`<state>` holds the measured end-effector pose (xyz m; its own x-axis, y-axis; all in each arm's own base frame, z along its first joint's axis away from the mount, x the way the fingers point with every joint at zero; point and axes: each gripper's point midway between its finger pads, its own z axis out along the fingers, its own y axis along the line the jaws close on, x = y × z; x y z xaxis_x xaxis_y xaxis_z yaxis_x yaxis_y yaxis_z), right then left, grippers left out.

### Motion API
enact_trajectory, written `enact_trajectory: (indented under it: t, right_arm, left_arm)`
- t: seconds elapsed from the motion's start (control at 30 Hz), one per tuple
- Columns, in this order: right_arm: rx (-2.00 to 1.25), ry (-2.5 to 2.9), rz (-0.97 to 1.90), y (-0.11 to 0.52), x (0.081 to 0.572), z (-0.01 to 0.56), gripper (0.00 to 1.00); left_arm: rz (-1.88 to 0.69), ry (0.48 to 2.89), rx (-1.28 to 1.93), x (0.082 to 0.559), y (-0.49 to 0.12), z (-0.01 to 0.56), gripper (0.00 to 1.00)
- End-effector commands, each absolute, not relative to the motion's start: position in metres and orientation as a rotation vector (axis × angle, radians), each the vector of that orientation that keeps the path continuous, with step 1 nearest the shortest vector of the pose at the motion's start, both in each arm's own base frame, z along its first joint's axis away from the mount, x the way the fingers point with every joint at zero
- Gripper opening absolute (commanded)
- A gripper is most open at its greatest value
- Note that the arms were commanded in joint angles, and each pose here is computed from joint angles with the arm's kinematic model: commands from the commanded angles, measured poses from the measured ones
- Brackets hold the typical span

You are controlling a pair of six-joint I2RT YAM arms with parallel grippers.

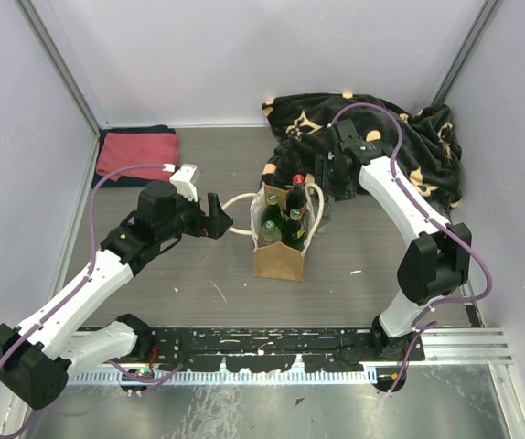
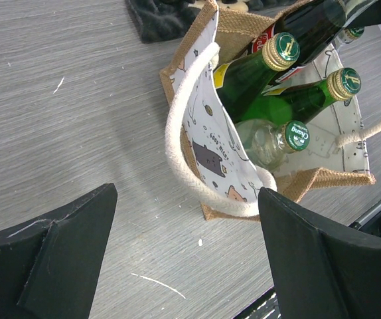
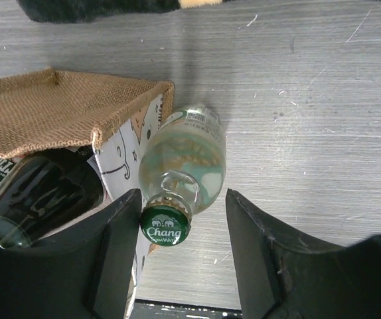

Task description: Place the beverage into the canvas bag

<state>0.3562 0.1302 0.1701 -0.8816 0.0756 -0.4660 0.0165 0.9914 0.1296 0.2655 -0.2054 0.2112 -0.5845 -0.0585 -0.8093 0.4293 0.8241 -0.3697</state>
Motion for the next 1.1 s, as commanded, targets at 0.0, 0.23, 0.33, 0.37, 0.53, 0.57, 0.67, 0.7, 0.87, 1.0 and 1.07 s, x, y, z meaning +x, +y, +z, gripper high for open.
enact_trajectory:
  t: [0.0, 0.23, 0.33, 0.37, 0.53, 0.57, 0.67, 0.7, 0.87, 1.0, 1.07]
  right_arm:
    - [0.004, 2.668, 0.170, 0.131, 0.350, 0.176, 0.58]
    - [-0.011, 2.704, 0.152, 0.130, 0.349, 0.172, 0.54]
    - [-0.025, 2.719, 0.133, 0.128, 0.348, 0.172, 0.53]
    - [-0.030, 2.722, 0.127, 0.128, 0.348, 0.173, 0.53]
    - [-0.039, 2.736, 0.106, 0.125, 0.346, 0.174, 0.49]
    - [-0.039, 2.741, 0.102, 0.124, 0.345, 0.174, 0.48]
    - [-0.046, 2.753, 0.093, 0.124, 0.342, 0.172, 0.47]
    - [-0.049, 2.759, 0.086, 0.123, 0.340, 0.171, 0.47]
    - [-0.070, 2.786, 0.071, 0.123, 0.334, 0.166, 0.47]
    - [-0.081, 2.797, 0.054, 0.122, 0.331, 0.162, 0.46]
    - [-0.085, 2.804, 0.042, 0.122, 0.330, 0.159, 0.44]
  left_arm:
    - [-0.691, 2.092, 0.290, 0.261, -0.205, 0.212, 0.94]
    - [-0.692, 2.090, 0.290, 0.261, -0.204, 0.213, 0.94]
    - [-0.692, 2.092, 0.292, 0.261, -0.204, 0.212, 0.94]
    - [-0.692, 2.091, 0.292, 0.261, -0.205, 0.212, 0.94]
    - [-0.697, 2.090, 0.291, 0.261, -0.205, 0.212, 0.94]
    - [-0.699, 2.090, 0.292, 0.261, -0.205, 0.213, 0.94]
    - [-0.697, 2.091, 0.293, 0.260, -0.205, 0.212, 0.94]
    - [-0.697, 2.090, 0.293, 0.260, -0.205, 0.212, 0.94]
    - [-0.695, 2.089, 0.295, 0.260, -0.205, 0.213, 0.94]
    - [-0.696, 2.091, 0.292, 0.260, -0.205, 0.212, 0.94]
    - [-0.697, 2.091, 0.293, 0.260, -0.205, 0.212, 0.94]
